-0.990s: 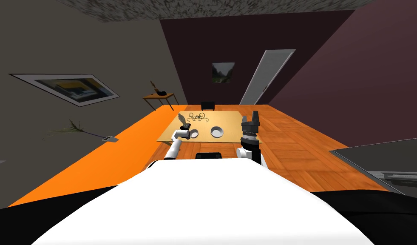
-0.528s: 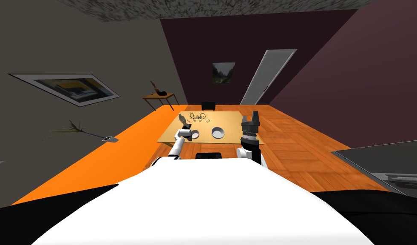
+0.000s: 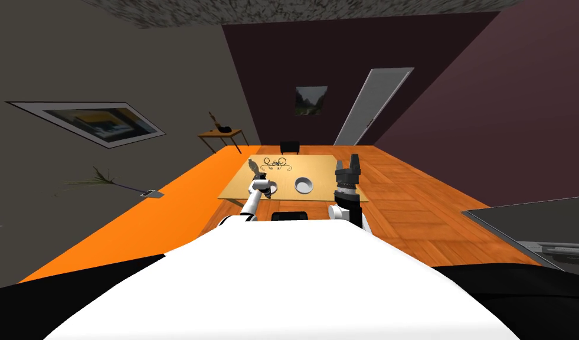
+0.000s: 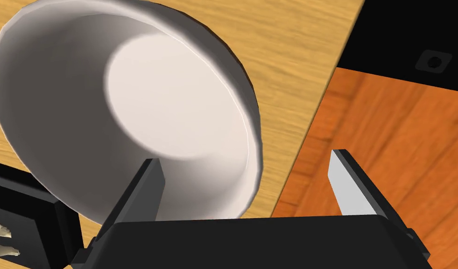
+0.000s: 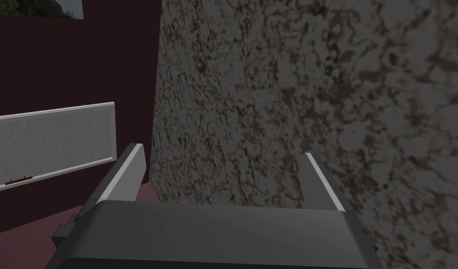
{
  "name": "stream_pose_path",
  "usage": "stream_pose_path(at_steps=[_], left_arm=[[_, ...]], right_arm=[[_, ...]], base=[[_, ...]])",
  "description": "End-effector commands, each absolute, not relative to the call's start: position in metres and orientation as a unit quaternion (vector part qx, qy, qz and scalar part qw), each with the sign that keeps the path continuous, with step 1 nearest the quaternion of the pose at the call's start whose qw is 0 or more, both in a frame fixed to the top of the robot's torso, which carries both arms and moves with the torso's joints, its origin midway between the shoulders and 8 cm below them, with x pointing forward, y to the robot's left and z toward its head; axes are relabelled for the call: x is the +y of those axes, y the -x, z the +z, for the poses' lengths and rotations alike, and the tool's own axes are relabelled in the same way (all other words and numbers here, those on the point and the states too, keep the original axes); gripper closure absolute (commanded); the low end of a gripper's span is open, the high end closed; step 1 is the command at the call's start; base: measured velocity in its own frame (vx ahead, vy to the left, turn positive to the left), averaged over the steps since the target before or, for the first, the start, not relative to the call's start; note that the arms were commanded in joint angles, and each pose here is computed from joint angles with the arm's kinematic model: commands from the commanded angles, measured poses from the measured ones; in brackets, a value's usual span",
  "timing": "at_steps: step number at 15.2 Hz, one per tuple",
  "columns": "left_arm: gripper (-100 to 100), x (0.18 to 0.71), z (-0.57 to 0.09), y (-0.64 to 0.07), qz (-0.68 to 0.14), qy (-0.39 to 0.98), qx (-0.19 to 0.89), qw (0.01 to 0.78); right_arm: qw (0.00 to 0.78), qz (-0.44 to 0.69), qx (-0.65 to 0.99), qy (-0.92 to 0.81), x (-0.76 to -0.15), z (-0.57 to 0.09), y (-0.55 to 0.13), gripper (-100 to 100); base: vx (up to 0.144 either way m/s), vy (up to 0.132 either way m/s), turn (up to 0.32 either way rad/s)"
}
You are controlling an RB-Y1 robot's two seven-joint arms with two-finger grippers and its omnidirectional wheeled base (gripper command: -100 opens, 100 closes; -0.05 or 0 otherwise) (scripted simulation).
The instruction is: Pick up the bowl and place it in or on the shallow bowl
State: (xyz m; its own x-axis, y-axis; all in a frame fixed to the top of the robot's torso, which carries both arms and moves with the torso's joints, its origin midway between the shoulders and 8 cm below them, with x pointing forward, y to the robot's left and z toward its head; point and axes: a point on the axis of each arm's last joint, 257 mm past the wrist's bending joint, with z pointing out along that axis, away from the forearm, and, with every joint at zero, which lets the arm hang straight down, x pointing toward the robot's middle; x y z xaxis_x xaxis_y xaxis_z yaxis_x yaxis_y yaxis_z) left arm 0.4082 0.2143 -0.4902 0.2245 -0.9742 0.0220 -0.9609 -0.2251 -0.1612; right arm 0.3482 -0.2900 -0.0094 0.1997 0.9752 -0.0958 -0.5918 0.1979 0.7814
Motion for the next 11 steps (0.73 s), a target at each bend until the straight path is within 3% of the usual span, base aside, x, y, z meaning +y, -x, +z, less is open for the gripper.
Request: stream_pose_path(at_steps=[1, 5, 6, 11], left_arm=[[-100, 0.217, -0.498, -0.406, -0.06, 0.782, 0.618, 0.058], [-100, 0.219, -0.504, -0.403, -0.059, 0.783, 0.616, 0.058], [100, 0.219, -0.505, -0.403, -0.06, 0.783, 0.616, 0.058], [100, 0.216, -0.496, -0.407, -0.06, 0.782, 0.618, 0.058]], right_arm=[[0.71, 0.552, 0.309, -0.31, -0.29, -0.009, -0.348, 0], [0.71, 0.552, 0.309, -0.31, -0.29, -0.009, -0.348, 0], [0.71, 0.552, 0.309, -0.31, -0.29, -0.009, -0.348, 0], [0.71, 0.552, 0.309, -0.31, -0.29, -0.009, -0.348, 0]], base=[[0.025, -0.001, -0.053], [0.019, -0.002, -0.031], [0.0, 0.0, 0.0], [-0.003, 0.0, 0.01]])
